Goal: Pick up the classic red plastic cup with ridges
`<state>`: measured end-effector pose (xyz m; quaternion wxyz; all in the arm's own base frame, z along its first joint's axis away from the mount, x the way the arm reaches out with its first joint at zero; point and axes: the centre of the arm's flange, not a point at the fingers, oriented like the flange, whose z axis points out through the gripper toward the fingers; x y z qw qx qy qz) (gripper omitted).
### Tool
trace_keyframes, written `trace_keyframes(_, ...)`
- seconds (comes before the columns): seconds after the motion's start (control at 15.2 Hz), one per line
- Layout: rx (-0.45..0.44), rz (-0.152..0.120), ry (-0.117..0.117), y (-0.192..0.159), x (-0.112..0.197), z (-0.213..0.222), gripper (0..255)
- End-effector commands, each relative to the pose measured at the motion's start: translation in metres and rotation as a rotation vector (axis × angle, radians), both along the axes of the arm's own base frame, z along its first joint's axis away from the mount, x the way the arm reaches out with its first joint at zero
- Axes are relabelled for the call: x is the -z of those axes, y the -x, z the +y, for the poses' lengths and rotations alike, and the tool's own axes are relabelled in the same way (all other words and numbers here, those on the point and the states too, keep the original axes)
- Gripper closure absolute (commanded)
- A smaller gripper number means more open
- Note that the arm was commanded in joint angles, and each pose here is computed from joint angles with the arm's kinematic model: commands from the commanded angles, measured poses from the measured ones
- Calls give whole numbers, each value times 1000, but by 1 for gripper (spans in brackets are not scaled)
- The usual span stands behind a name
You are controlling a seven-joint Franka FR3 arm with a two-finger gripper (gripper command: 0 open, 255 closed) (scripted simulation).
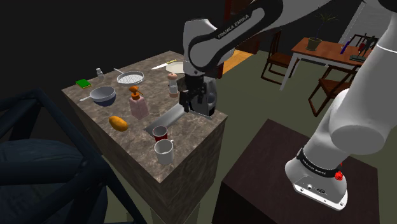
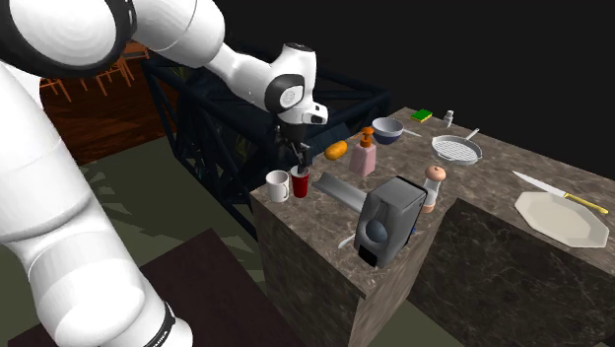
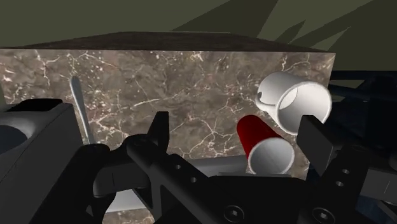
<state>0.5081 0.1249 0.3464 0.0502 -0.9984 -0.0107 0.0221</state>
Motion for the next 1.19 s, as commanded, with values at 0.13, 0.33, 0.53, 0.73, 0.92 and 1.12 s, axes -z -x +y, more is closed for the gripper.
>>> trace_keyframes(0.13, 0, 0, -11, -32, 38, 19, 0)
trace_keyframes(0.33, -1, 1, -19, -57, 65, 33, 0)
trace_keyframes(0.53, -2, 2, -26, -81, 92, 48, 0)
trace_keyframes(0.73, -2, 2, -34, -106, 119, 62, 0)
trace_keyframes(0.92, -3, 3, -41, -127, 143, 75, 0)
trace_keyframes(1.12, -3, 3, -41, -127, 159, 75, 0)
